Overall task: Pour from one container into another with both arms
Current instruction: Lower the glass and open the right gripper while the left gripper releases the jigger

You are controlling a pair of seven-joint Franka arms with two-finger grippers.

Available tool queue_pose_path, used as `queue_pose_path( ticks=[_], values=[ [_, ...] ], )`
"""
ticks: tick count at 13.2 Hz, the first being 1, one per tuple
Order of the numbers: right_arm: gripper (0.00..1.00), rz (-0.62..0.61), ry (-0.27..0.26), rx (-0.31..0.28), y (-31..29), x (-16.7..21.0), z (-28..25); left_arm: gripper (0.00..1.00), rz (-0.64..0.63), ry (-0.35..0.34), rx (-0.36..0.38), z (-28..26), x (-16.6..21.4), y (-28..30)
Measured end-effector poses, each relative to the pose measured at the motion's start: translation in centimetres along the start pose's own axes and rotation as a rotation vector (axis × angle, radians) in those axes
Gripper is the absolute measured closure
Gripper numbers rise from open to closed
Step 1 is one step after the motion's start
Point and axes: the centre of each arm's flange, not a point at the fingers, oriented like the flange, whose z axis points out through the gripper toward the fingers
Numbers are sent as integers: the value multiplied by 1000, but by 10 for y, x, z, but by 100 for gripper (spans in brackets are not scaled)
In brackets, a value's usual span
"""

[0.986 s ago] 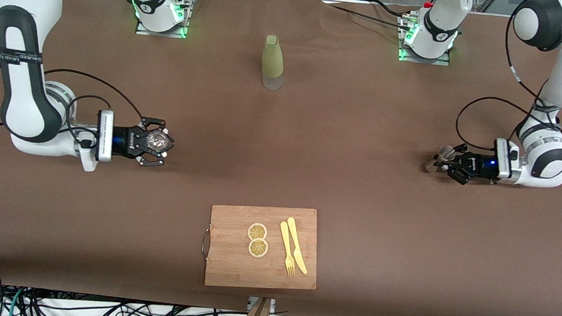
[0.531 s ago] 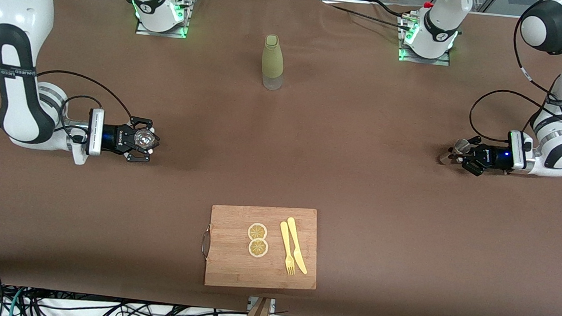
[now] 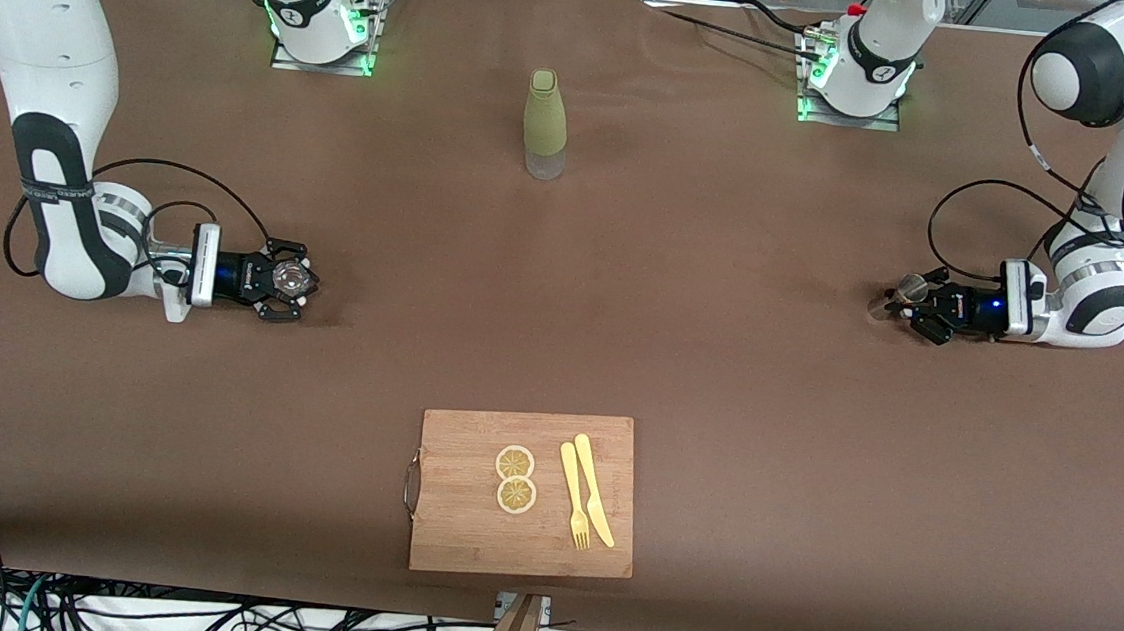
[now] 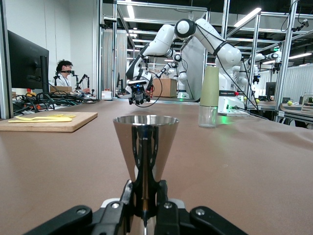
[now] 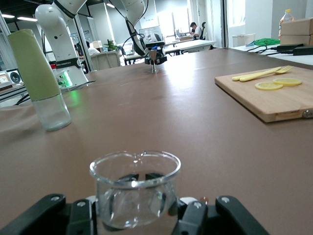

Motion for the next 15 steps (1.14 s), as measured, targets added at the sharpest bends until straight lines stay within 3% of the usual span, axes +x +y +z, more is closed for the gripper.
queue_pose_path(
  ticks=[1, 2, 6, 9, 10, 12, 15],
  values=[
    [87, -9, -3, -2, -2, -8, 0, 79, 0, 0, 0, 0, 0, 0],
    [87, -13, -6, -4, -3, -15, 1, 73, -4, -4, 1, 0, -3, 1],
    [87, -4, -14, -2, -9, -36, 5, 32, -5, -48, 7, -15, -1, -8],
    [85, -16, -21, 6, -8, -36, 5, 1, -25, -181, -16, -67, 29, -25],
    [85, -18, -26, 10, -8, -36, 4, 0, -32, -243, -36, -85, 46, -31],
    [65, -19, -37, 19, -9, -37, 2, 0, -90, -390, -55, -114, 92, -48],
    [34, -14, -39, 58, -16, -37, -2, 0, -393, -613, -24, -133, 193, -67]
  ],
)
